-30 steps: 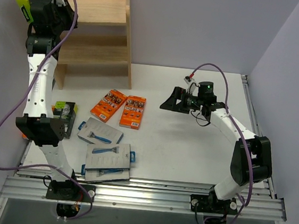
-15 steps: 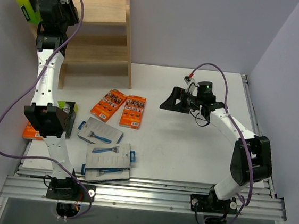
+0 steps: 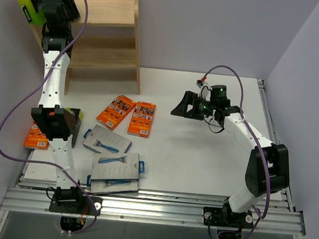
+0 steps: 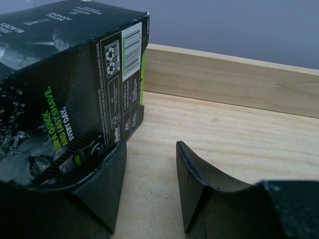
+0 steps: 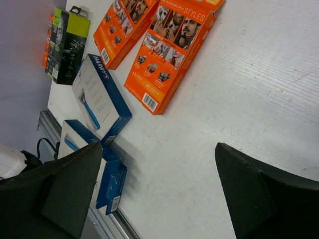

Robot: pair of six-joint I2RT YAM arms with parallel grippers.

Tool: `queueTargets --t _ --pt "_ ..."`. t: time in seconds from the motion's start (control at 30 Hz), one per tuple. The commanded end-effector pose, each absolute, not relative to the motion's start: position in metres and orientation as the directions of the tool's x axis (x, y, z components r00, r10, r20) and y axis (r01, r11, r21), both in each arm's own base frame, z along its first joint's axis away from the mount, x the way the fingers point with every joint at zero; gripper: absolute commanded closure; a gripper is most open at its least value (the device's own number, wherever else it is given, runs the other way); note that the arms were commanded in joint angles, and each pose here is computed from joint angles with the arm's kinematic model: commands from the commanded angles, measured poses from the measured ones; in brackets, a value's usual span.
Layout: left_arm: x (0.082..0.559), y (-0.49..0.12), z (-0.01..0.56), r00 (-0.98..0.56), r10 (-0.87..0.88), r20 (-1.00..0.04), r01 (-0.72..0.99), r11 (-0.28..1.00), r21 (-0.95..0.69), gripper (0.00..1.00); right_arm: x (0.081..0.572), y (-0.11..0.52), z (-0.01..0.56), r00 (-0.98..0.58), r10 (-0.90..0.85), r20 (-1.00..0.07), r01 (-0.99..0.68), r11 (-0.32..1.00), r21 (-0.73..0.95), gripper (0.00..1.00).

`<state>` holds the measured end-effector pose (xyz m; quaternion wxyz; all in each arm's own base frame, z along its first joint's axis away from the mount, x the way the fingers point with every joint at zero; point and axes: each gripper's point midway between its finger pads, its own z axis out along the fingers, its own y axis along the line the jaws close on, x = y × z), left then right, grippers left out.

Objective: Place and organize the shaving razors onto the shelf
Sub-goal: Place the shaving razor onto shelf

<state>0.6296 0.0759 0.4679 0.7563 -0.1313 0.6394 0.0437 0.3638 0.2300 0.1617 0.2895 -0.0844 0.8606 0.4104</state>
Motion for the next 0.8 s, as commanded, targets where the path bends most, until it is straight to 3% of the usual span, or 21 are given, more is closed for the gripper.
queueTargets --t 0.0,0.43,0.77 --pt "0.635 0.097 0.466 0.205 -0.096 -0.974 -0.298 0.942 -0.155 0.46 0.372 0.232 0.170 -0.804 0.079 -0.590 -0.405 0.653 0.640 0.09" --pt "0.659 0.106 0.443 0.232 -0.065 -0.971 -0.378 0.913 -0.151 0.30 0.370 0.231 0.164 -0.824 0.063 -0.563 -0.387 0.664 0.640 0.08" --pt "0.666 0.114 0.426 0.188 0.012 -0.982 -0.422 0.904 -0.070 0.26 0.369 0.230 0.160 -0.829 0.047 -0.558 -0.389 0.668 0.634 0.08"
